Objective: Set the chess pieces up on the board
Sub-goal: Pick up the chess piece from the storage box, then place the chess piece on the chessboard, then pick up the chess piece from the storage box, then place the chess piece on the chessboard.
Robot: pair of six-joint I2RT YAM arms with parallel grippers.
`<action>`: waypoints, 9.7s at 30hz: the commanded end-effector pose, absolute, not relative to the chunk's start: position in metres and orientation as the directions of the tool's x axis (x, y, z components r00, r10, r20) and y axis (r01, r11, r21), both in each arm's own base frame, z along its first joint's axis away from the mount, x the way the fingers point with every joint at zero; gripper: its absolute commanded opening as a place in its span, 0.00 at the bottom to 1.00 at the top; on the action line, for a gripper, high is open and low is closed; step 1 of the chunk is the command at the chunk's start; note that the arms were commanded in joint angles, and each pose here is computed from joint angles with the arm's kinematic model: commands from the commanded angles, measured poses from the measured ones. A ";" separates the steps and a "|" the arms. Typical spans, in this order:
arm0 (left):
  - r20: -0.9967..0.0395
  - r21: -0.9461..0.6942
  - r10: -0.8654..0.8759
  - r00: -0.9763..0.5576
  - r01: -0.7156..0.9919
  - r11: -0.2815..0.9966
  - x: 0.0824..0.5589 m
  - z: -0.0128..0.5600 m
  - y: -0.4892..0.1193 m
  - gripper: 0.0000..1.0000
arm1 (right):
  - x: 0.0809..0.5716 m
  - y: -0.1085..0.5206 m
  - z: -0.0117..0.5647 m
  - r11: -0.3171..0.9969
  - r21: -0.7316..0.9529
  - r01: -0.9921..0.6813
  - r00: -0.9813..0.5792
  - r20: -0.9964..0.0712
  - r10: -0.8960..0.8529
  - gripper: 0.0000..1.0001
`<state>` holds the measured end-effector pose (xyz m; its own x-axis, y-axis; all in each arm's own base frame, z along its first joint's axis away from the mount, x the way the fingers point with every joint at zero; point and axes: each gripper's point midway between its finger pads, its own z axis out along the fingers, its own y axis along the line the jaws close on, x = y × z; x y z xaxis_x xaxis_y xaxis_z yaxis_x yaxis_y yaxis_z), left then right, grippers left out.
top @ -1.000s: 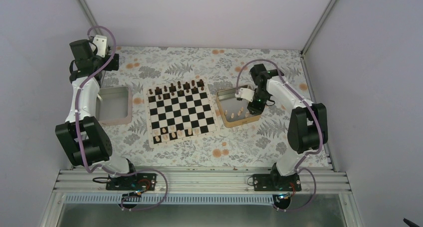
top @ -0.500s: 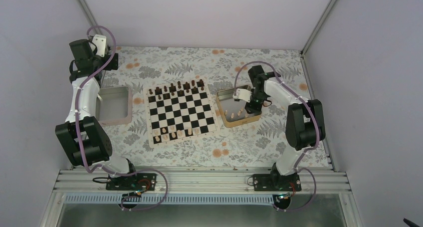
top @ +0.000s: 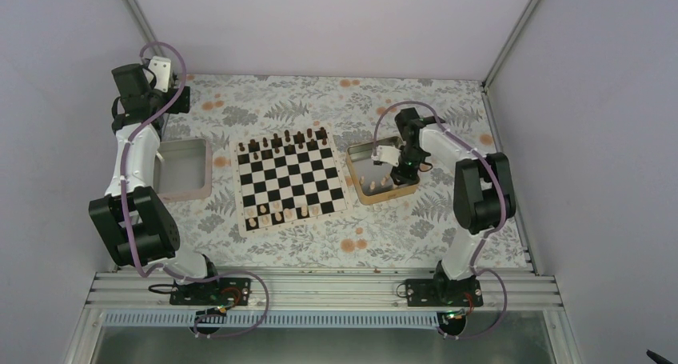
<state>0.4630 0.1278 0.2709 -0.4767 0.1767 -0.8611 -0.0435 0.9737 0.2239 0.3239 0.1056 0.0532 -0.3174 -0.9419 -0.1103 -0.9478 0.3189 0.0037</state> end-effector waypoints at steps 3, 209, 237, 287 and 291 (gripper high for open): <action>-0.872 0.229 0.183 -0.453 -0.048 0.972 0.461 0.279 0.129 1.00 | 0.326 0.113 0.043 0.307 0.029 -0.951 -0.308 -0.120 -0.944 0.28; -0.883 0.219 0.184 -0.432 -0.032 0.975 0.455 0.288 0.122 1.00 | 0.249 0.290 0.038 -0.013 -0.006 -1.000 0.013 -0.031 -0.999 0.14; -0.882 0.219 0.183 -0.435 -0.034 0.975 0.455 0.288 0.123 1.00 | 0.252 0.272 0.027 0.006 0.003 -1.000 -0.006 0.019 -1.000 0.15; -0.875 0.225 0.188 -0.446 -0.031 0.974 0.457 0.281 0.124 1.00 | 0.259 0.276 0.032 -0.012 0.033 -0.999 0.012 0.020 -1.000 0.13; -0.873 0.223 0.187 -0.450 -0.029 0.974 0.458 0.279 0.124 1.00 | 0.258 0.278 0.030 -0.017 0.042 -0.999 0.018 0.015 -1.000 0.13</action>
<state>0.4589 0.1212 0.2741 -0.4631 0.1797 -0.8679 -0.0206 0.9768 0.2132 0.2612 0.2726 0.0316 -0.0022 -0.9996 0.0264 -0.9999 0.0026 0.0147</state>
